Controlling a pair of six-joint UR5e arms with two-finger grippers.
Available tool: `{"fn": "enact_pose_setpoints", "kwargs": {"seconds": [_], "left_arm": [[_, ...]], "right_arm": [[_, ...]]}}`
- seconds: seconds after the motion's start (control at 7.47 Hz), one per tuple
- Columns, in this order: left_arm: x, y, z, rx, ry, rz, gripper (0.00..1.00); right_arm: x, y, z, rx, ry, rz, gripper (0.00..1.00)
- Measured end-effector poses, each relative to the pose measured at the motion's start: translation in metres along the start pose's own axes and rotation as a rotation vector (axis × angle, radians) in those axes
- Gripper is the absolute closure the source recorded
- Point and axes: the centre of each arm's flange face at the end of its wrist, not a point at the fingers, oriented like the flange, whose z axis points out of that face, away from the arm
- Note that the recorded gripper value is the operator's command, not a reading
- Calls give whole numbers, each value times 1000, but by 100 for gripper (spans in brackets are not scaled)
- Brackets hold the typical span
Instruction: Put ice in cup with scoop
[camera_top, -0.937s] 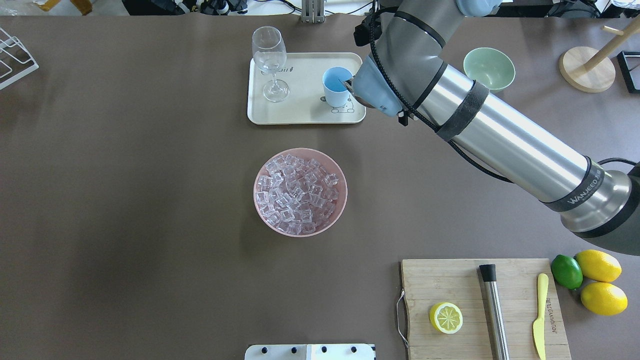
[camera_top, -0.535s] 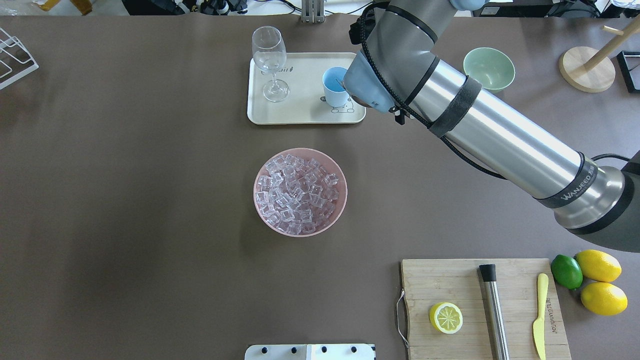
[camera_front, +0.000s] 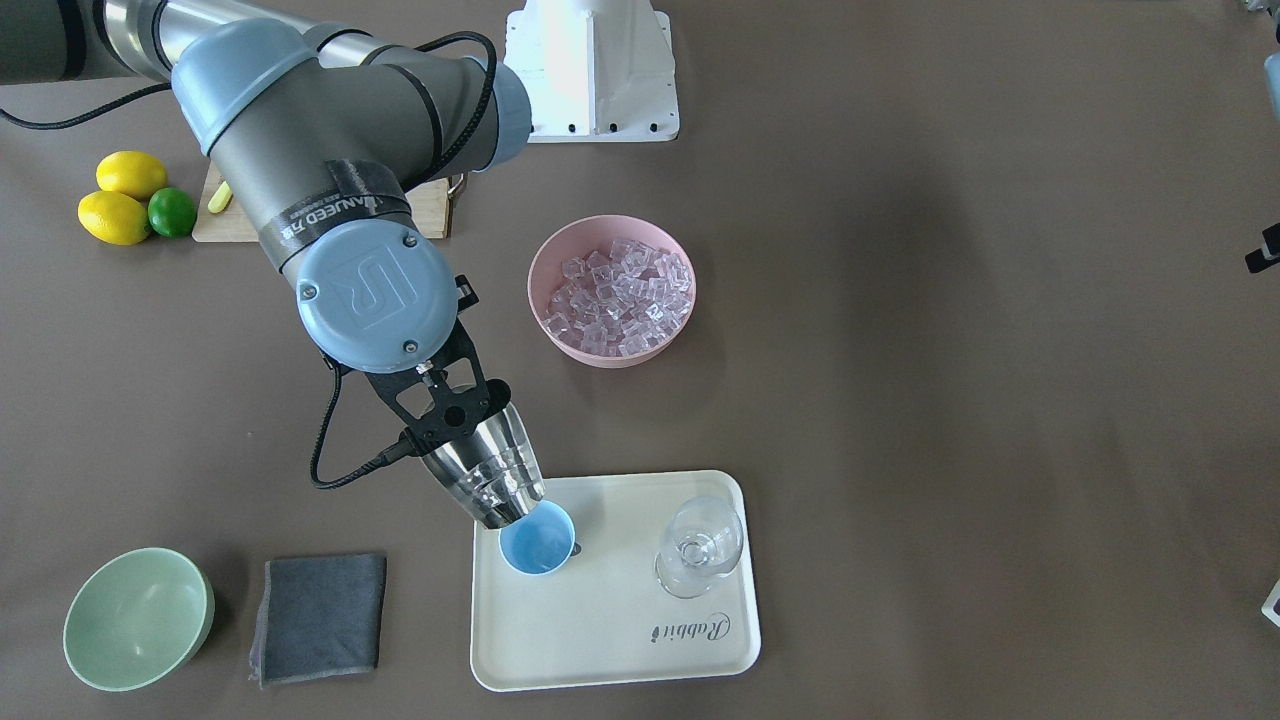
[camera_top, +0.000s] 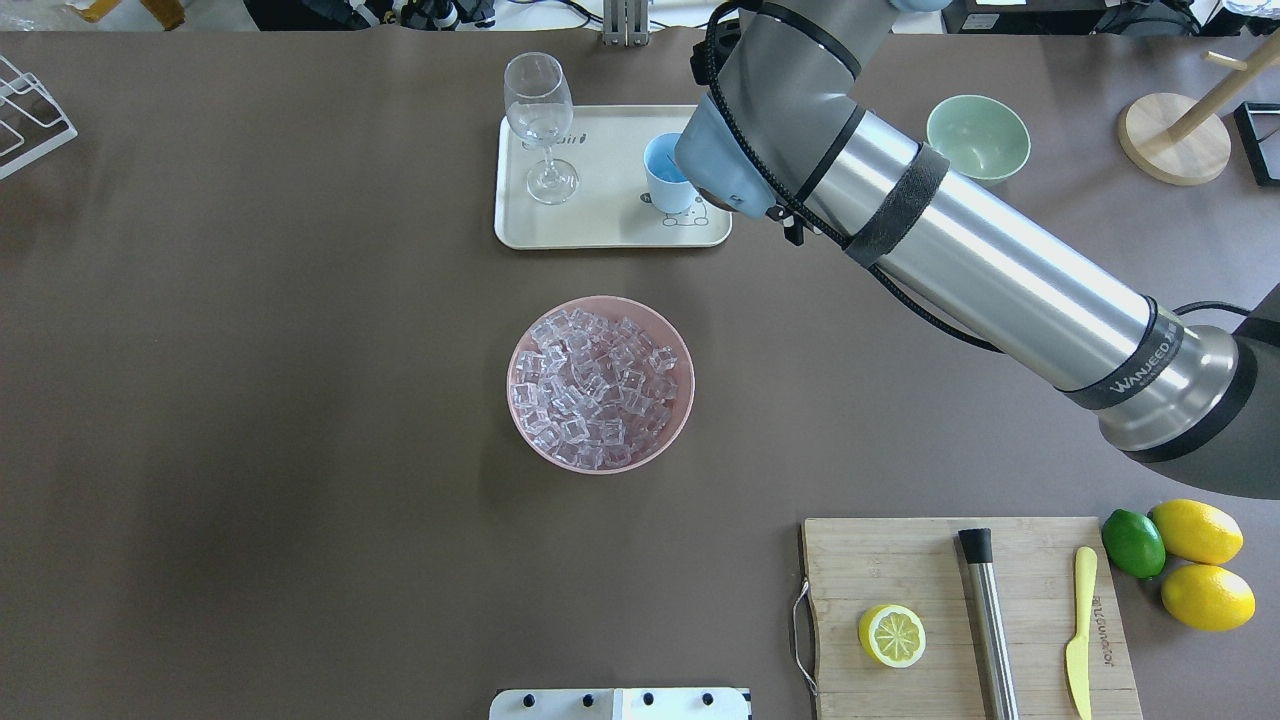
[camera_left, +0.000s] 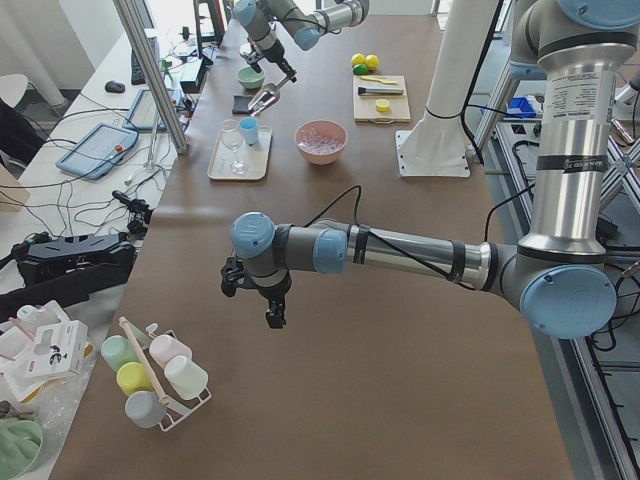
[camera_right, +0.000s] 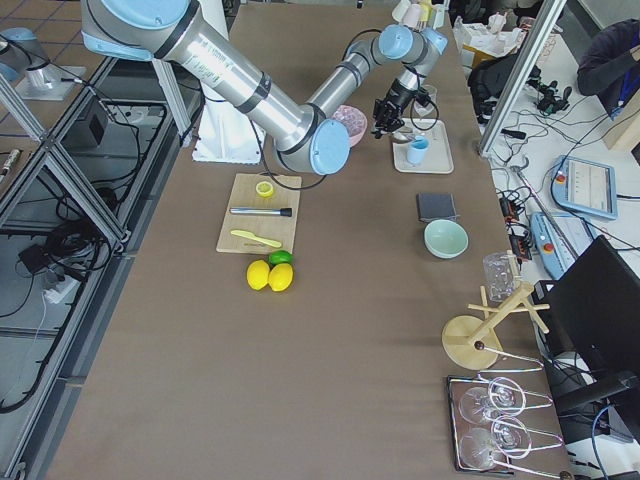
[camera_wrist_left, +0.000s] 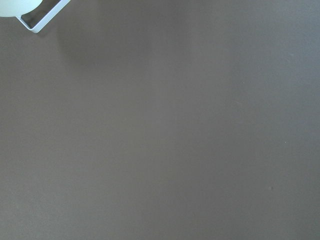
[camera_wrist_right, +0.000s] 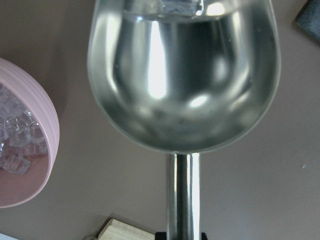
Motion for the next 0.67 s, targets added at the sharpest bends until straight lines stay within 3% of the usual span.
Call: {"fn": "enact_pose_setpoints", "kwargs": {"seconds": [0.67], "left_arm": [[-1, 1, 1, 1, 2, 0, 2]], "right_arm": [[1, 0, 2, -3, 2, 0, 100]]}}
